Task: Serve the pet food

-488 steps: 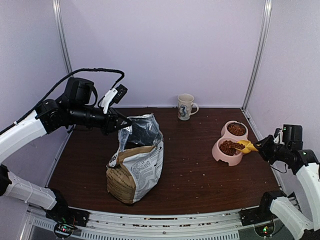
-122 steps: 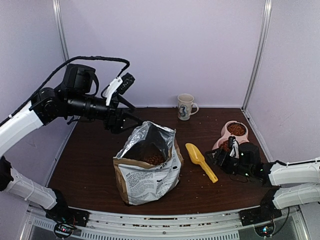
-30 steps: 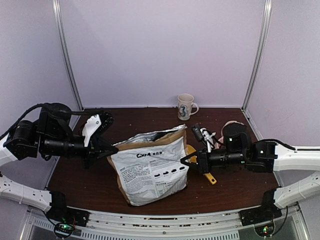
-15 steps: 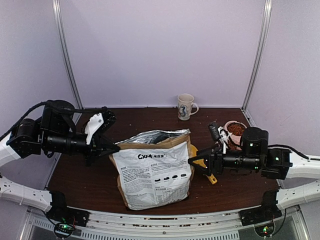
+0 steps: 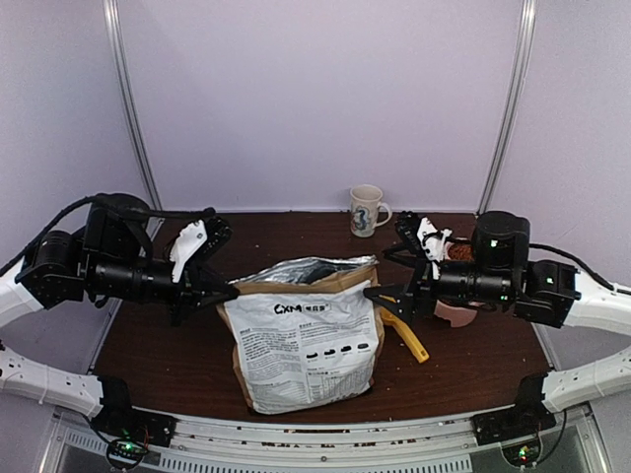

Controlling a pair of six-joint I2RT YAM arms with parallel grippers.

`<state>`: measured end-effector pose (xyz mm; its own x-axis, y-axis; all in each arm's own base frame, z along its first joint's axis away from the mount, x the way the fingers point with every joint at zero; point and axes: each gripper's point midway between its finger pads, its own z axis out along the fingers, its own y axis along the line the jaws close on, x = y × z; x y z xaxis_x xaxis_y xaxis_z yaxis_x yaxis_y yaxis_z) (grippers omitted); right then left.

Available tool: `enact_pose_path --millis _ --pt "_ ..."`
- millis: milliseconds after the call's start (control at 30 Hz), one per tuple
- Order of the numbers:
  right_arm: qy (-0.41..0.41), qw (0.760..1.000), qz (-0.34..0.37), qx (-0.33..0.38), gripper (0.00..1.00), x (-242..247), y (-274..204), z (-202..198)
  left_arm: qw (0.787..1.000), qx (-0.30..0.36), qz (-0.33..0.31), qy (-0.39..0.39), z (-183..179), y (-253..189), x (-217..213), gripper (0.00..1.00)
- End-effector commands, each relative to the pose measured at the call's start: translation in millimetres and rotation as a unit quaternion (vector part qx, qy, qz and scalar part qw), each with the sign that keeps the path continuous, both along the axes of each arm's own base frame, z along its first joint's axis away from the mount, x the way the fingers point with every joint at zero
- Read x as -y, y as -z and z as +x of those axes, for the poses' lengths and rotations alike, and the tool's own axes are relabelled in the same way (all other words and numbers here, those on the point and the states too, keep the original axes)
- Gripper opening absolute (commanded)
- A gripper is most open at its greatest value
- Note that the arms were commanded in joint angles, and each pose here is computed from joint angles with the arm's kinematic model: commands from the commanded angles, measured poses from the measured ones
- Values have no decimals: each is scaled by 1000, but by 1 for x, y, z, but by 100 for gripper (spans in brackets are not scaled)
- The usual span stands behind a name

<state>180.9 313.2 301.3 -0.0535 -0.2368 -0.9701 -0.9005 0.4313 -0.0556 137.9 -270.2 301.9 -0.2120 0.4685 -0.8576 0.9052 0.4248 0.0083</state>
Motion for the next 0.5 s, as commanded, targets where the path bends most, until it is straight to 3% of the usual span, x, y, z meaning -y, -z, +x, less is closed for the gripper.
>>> enact_pose_path --millis 0,300,400,467 --pt "-46 996 -44 68 89 -6 -4 1 997 47 -66 -5 11 -50 8 0" --pt "-121 991 -42 43 85 -37 1 -1 997 50 -57 2 16 -52 9 0" --pt "-131 990 -54 23 72 -39 3 -3 997 61 -50 -9 20 -57 1 0" --pt "-131 990 -55 14 53 -37 3 -6 996 72 -45 -23 24 -60 -8 0"
